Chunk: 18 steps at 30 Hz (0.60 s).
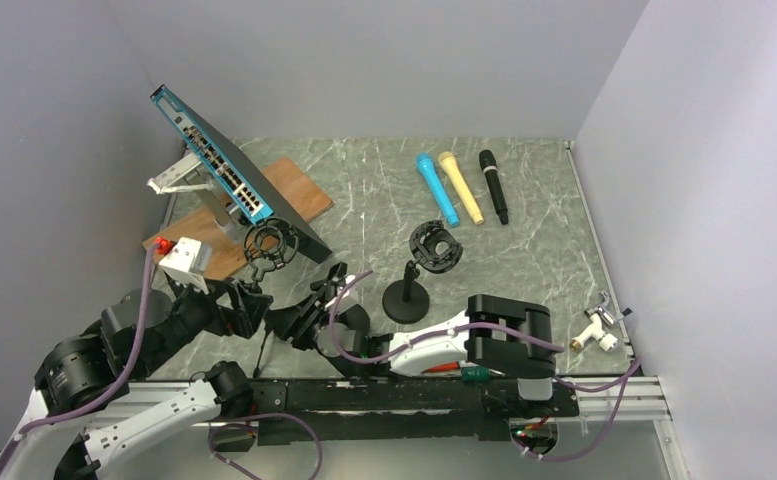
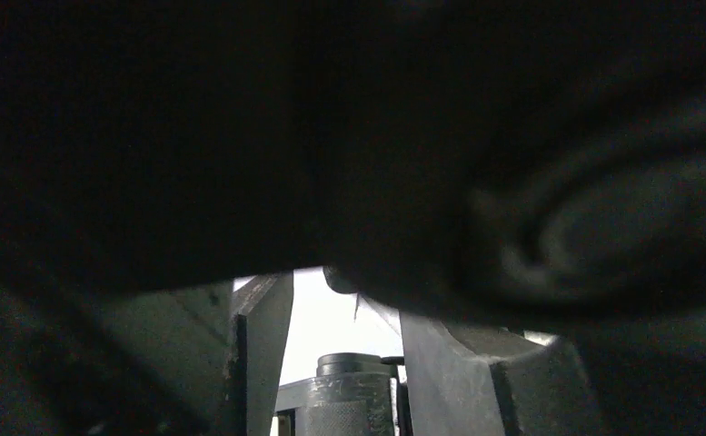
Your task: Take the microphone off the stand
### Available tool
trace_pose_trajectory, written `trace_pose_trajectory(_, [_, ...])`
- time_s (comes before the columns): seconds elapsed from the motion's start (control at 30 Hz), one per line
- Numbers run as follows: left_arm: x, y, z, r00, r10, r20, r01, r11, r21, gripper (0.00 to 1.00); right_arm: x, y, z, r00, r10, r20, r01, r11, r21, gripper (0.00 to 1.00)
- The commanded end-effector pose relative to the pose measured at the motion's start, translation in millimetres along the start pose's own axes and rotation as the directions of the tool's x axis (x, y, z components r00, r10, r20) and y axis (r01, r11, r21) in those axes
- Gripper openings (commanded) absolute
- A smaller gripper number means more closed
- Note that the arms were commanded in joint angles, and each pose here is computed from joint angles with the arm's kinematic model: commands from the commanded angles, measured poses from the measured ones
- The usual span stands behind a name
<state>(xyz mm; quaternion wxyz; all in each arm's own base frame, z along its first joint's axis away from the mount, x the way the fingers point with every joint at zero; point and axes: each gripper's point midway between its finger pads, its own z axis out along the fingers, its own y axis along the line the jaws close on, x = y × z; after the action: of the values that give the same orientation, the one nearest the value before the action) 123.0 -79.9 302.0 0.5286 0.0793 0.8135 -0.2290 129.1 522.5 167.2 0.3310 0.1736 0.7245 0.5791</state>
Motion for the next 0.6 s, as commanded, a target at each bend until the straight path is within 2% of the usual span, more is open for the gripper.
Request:
trace_pose_trajectory(0.0, [0.4, -5.4, -4.4, 0.999, -0.013, -0.032, 0.014, 1.000, 0.021, 0.99, 5.5, 33.6, 9.1, 0.999, 0.047, -0.026, -0.049, 0.995, -0.088, 0.47])
trace_pose_trajectory(0.1, [-1.7, -4.0, -6.3, 1.000, -0.019, -0.017, 0.020, 1.000, 0.020, 0.99, 8.9, 28.6, 13.3, 0.999, 0.027, -0.027, -0.029, 0.997, -0.066, 0.47])
trace_pose_trajectory(0.23, [-4.7, -1.8, -10.5, 1.000, -0.031, 0.002, 0.031, 0.999, 0.019, 0.99, 9.4, 17.2, 15.2, 1.000, -0.011, -0.013, 0.010, 1.000, -0.018, 0.39])
trace_pose_trajectory(0.57, [1.1, 0.2, -6.4, 0.999, -0.051, 0.008, 0.051, 0.999, 0.012, 0.99, 6.7, 0.1, 11.4, 0.995, -0.095, 0.014, 0.094, 0.994, 0.049, 0.39])
